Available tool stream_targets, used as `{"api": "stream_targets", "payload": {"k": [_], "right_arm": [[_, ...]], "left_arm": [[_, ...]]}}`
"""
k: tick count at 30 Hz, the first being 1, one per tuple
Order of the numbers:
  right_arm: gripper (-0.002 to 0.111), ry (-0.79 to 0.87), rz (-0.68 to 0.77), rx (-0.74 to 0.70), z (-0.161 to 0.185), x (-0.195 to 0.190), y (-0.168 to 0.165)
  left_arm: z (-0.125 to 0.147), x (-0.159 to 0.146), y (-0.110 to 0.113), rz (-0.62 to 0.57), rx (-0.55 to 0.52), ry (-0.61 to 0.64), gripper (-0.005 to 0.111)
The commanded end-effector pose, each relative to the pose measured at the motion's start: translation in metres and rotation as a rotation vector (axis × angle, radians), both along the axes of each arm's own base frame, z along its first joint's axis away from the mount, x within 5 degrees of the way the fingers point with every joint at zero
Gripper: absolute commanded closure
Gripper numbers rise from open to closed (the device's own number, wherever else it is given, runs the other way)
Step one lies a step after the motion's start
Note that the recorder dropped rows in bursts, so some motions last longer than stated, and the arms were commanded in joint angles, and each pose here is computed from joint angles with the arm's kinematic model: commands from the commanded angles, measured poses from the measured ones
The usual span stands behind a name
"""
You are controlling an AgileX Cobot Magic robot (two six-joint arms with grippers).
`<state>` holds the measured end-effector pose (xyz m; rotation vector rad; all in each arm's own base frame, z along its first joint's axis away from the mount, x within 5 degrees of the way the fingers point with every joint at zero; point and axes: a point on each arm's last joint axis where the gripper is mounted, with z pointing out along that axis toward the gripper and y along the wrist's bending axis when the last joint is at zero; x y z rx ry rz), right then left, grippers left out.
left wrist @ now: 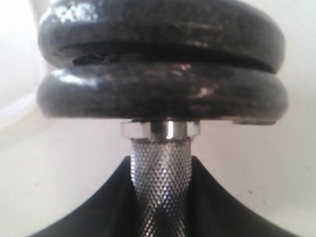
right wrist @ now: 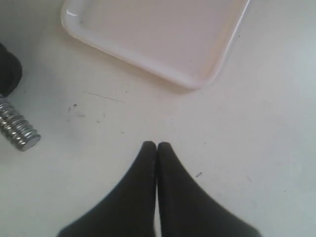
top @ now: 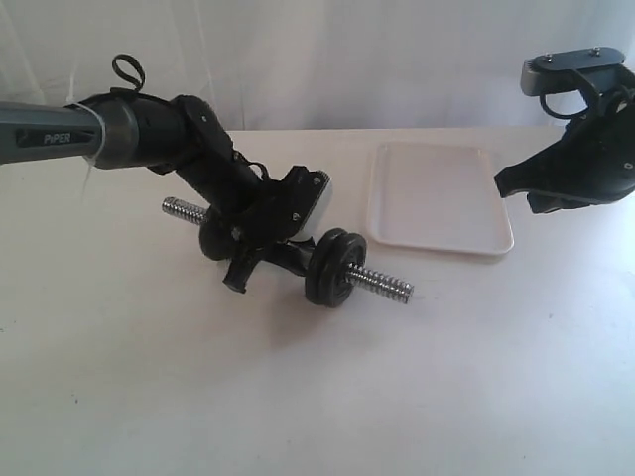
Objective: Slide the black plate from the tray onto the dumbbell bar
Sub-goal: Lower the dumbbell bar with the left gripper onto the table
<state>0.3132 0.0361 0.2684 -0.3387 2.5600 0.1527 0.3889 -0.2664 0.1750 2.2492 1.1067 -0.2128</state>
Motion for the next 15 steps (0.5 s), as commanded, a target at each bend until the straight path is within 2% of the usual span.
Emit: {"api": "stream_targets", "payload": {"k": [1,7,15], "right_arm": [[0.108,-0.019,-0.019,0.021,0.003,0.000,-0.001],[0.108,-0.012,-0.023,0.036,0.003,-0.001,0.000],[0.108,-0.005,-0.022,0.036,0.003,-0.001,0.000]], "left_arm": [[0.067,-0.002,-0.043,0.293,-0.621,0.200,0.107],[0.070,-0.009,-0.065,0.348,-0.657,0.124,0.107],[0.072,-0.010,-0.070,0.383,-0.689,0.118,0.107]]}}
